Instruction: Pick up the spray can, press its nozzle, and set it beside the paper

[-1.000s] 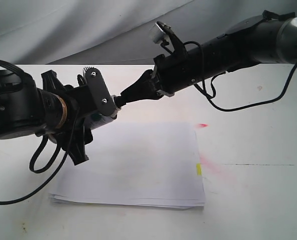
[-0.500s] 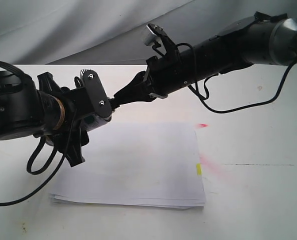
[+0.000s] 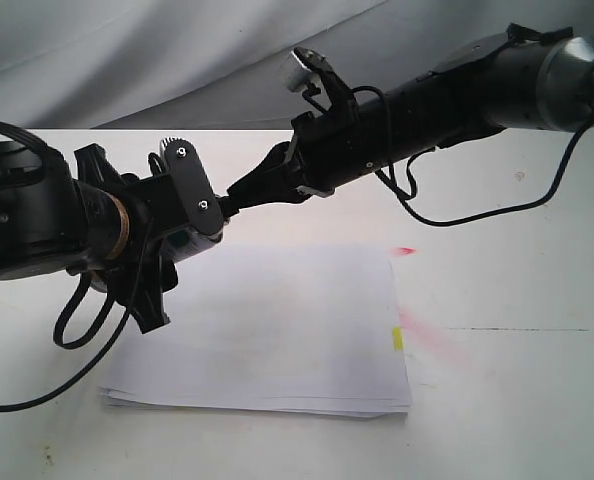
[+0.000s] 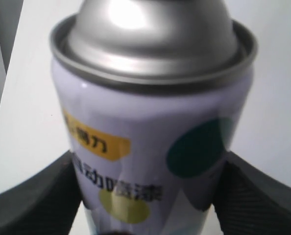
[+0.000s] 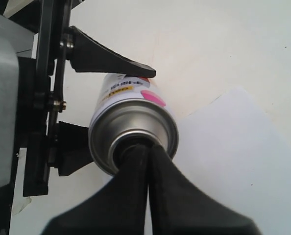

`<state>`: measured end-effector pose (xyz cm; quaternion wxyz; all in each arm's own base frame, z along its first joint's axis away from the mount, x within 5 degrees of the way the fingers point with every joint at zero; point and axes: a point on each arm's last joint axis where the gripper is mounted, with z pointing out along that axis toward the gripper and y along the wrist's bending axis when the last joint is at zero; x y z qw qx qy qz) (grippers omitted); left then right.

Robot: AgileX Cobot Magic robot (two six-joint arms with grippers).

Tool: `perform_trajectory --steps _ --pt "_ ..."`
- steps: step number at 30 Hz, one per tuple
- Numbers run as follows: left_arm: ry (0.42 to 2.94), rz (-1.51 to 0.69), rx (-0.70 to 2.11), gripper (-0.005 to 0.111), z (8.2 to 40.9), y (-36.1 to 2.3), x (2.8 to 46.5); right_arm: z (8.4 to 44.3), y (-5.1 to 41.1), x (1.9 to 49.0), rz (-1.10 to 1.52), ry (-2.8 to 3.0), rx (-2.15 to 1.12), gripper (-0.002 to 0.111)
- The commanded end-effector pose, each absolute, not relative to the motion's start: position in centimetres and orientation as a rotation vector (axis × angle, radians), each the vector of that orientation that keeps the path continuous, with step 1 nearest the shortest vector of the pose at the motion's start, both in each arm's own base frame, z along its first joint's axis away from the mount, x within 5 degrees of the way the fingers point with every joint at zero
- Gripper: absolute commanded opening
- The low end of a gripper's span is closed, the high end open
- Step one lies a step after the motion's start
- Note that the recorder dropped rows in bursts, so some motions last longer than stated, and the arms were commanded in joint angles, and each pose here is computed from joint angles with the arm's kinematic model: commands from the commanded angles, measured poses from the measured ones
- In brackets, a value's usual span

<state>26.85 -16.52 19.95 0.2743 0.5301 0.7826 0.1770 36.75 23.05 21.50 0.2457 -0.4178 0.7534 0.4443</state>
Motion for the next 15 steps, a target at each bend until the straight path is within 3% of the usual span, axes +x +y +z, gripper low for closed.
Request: perform_trajectory --steps 1,7,15 --pt "1.998 0.394 1.424 0.000 20.9 -17.7 27.1 21.6 23.0 36.6 1.257 2.044 -1.141 0.000" --pt "2.021 0.418 1.421 0.000 20.8 -17.5 27.0 22.2 19.3 37.7 1.331 2.031 -1.120 0.000" --pt "2.019 0.416 1.421 0.000 20.8 -17.5 27.0 22.2 19.2 37.7 1.329 2.023 -1.123 0.000"
